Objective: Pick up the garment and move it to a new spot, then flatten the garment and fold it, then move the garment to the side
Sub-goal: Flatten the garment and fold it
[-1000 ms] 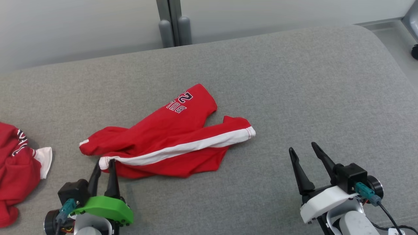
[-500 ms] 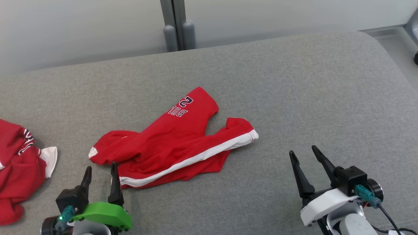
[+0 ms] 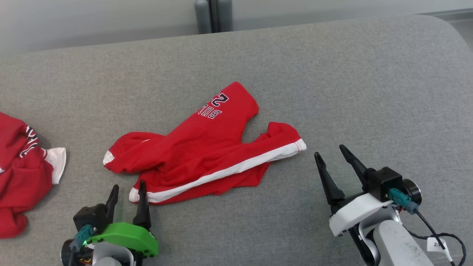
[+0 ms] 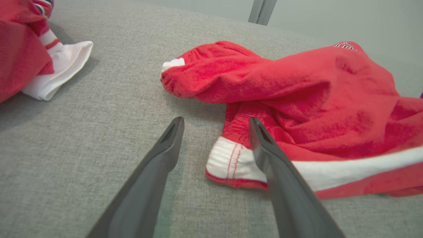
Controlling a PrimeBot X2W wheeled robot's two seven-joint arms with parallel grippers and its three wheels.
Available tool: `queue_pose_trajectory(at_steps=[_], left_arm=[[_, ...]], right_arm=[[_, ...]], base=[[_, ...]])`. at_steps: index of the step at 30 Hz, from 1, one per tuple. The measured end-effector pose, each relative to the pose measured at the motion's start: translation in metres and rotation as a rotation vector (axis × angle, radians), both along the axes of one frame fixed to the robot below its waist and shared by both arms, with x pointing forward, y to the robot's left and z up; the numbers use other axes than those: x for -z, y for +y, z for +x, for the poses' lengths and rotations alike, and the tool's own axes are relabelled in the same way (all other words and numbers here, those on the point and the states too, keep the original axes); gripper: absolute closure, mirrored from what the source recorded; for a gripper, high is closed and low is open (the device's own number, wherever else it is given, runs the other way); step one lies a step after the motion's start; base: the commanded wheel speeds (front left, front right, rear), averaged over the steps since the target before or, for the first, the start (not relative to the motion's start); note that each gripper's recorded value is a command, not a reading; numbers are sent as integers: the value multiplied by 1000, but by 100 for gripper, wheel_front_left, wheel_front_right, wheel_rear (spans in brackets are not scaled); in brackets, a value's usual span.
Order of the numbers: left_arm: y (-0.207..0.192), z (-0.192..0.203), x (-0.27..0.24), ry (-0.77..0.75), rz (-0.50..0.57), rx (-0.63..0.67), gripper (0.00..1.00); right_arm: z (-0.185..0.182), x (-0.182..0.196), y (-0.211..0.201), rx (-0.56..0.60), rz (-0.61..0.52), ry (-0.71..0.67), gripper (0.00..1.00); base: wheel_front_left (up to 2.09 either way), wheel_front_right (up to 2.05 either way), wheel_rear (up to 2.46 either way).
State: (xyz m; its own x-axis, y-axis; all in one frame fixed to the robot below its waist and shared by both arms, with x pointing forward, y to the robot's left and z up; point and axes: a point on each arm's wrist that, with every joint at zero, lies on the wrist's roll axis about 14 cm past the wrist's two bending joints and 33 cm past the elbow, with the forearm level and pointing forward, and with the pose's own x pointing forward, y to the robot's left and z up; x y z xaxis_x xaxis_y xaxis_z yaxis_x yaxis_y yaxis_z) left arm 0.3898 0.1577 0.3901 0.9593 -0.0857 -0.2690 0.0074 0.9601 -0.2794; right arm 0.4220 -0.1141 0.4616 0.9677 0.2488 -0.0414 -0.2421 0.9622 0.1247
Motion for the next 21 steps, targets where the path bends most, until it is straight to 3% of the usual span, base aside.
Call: queue_pose_trajectory(at_steps=[10, 21], left_arm=[[-19, -9, 16, 63, -113, 13, 0], [-12, -7, 6, 27, -127, -10, 0]], right_arm=[[6, 13, 11, -30, 6, 31, 0], [6, 12, 16, -43, 8, 31, 0]], base=[[0, 0, 0], [0, 0, 0]])
